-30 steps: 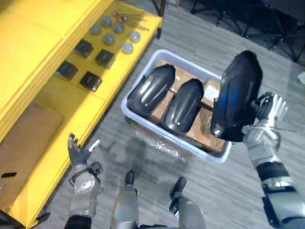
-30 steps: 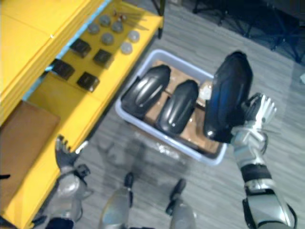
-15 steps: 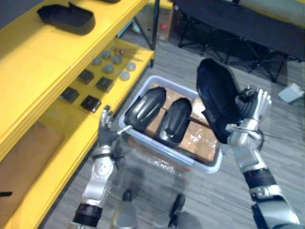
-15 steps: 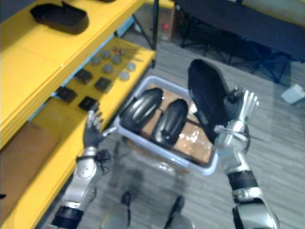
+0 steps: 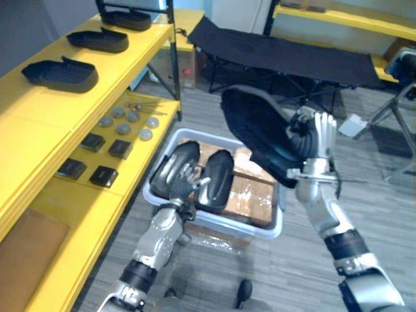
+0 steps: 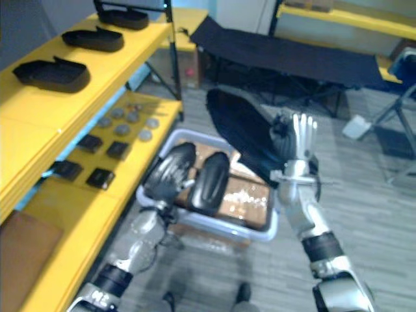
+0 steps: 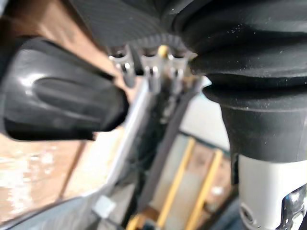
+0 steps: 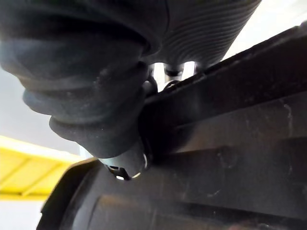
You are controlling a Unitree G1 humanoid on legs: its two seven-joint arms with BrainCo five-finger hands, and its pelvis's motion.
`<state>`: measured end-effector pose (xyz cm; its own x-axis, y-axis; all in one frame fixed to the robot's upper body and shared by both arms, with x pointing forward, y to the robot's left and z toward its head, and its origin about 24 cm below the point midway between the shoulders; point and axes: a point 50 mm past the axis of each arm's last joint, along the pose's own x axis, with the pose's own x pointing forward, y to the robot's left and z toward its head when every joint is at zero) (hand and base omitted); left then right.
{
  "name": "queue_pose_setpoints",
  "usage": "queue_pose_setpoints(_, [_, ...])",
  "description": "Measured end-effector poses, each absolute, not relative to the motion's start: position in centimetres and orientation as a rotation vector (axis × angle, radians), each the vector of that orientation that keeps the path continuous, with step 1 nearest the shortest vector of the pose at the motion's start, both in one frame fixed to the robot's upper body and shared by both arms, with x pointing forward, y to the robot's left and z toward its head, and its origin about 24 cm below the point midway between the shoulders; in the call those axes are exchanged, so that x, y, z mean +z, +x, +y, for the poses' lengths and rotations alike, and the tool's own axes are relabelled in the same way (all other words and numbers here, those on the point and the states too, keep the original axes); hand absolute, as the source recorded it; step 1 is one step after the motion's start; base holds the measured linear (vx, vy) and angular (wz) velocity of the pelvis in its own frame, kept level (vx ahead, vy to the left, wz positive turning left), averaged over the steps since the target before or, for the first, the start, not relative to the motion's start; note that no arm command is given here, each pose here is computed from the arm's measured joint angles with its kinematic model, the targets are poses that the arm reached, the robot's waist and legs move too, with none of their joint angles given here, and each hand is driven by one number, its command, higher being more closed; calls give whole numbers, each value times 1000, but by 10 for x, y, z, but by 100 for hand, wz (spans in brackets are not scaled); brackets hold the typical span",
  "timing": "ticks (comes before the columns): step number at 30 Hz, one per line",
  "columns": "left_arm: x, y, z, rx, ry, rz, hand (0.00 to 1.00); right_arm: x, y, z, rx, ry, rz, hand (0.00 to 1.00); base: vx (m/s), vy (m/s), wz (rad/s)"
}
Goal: Walk over and take plastic housings, then place them on the shelf
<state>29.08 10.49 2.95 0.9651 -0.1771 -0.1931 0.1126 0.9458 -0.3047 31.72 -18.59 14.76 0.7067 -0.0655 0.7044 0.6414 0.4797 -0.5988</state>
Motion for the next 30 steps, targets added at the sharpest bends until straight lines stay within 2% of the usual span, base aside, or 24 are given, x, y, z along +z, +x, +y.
queue_pose_setpoints(3, [17, 294, 93, -109, -342, 303, 0, 145, 320, -184, -472, -986, -661, 100, -37, -5, 0])
queue_pose_setpoints(8, [20, 301, 89, -100, -337, 305, 0, 154, 323, -177, -477, -956, -695, 100, -29, 0, -3])
queue_pose_setpoints(9, [17, 314, 80, -39, -325, 338, 0, 153, 323, -149, -427, -807, -732, 100, -161, -4, -22])
queue_pose_setpoints(15, [15, 316, 68, -43, -337, 357, 0, 150, 321, -137, -418, -754, -733, 100, -70, -8, -8])
queue_pose_setpoints(20, [29, 318, 32, -180, -505, 325, 0, 137, 317, -101, -297, -655, -715, 100, -13, -6, -5])
queue_pose_setpoints(30, [38, 319, 23, -241, -674, 275, 0, 123, 319, -93, -275, -602, -641, 100, -29, -4, -4])
